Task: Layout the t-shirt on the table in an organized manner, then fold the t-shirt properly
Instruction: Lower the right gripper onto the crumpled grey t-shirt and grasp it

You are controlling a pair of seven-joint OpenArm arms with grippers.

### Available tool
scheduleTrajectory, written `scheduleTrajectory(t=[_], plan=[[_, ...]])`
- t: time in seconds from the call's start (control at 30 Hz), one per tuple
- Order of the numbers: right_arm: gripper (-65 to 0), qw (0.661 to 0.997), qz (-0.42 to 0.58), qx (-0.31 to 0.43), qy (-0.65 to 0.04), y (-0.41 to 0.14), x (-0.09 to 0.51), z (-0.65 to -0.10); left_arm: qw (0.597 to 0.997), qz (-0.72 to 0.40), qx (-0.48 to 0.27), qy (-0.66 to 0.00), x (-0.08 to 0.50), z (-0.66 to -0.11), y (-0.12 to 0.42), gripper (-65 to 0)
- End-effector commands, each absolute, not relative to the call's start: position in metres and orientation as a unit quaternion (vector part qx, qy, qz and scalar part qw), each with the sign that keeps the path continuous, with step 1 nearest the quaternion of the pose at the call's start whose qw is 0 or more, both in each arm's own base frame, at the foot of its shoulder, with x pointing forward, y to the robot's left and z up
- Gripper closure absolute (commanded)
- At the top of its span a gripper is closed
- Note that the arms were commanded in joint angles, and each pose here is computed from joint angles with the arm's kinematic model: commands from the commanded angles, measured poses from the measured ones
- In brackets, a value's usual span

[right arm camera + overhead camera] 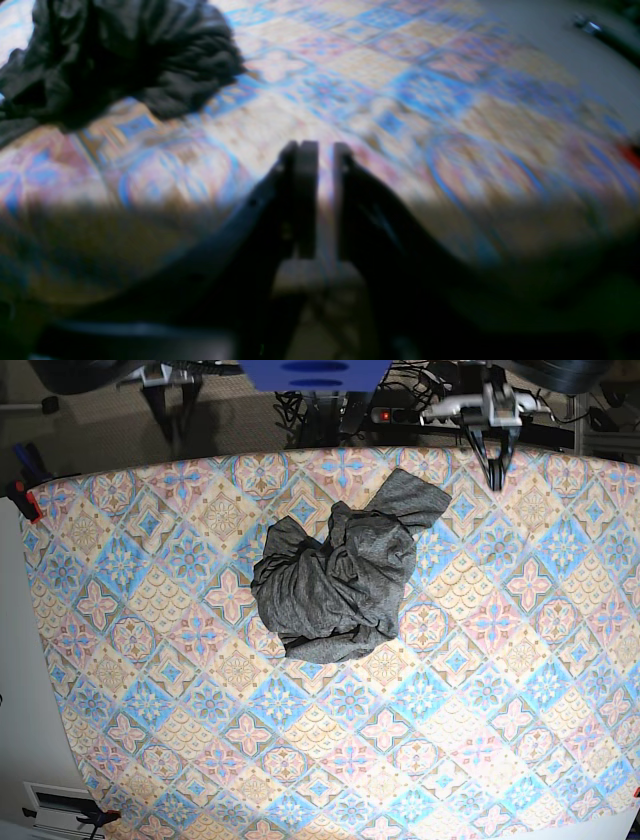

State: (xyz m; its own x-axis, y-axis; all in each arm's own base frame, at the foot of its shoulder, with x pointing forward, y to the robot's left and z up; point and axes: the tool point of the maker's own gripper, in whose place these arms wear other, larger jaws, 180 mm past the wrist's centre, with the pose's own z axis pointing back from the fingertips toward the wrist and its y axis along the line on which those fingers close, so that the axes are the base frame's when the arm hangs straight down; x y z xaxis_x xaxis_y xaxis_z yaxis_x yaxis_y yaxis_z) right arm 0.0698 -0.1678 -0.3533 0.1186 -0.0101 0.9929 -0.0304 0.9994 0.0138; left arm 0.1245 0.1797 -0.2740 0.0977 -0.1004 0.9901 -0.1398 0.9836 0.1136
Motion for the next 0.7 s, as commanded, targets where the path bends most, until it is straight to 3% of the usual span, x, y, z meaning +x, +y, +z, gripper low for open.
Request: scheduleTrajectory(t=[0.0, 0.13, 0.23, 0.33, 0.47, 0.67], plan=[[-13.9, 0.739, 0.009, 0.026, -0.673, -0.162, 0.072, -0.339, 0.729, 0.014, 0.088, -0.678, 0.127, -0.258, 0.178, -2.6], [-23.1, 0.748, 0.025, 0.056, -0.661, -0.137, 0.103, -0.319, 0.755, 0.011, 0.085, -0.651, 0.135, -0.265, 0.179, -2.7], [-26.1, 0.781, 0.035, 0.071, -0.620, -0.123, 0.111, -0.325, 0.783, 0.004, 0.082, -0.617, 0.134, -0.280, 0.181, -3.8], [-26.2, 0.818, 0.047, 0.086, -0.566, -0.109, 0.110, -0.346, 0.809, 0.016, 0.073, -0.583, 0.131, -0.295, 0.186, -9.7], [-26.3, 0.822, 0.079, 0.120, -0.551, -0.081, 0.142, -0.354, 0.825, 0.031, 0.048, -0.562, 0.131, -0.303, 0.193, -16.4], [-26.6, 0.836, 0.125, 0.169, -0.507, -0.030, 0.169, -0.365, 0.835, 0.021, 0.026, -0.549, 0.131, -0.306, 0.199, -18.3]])
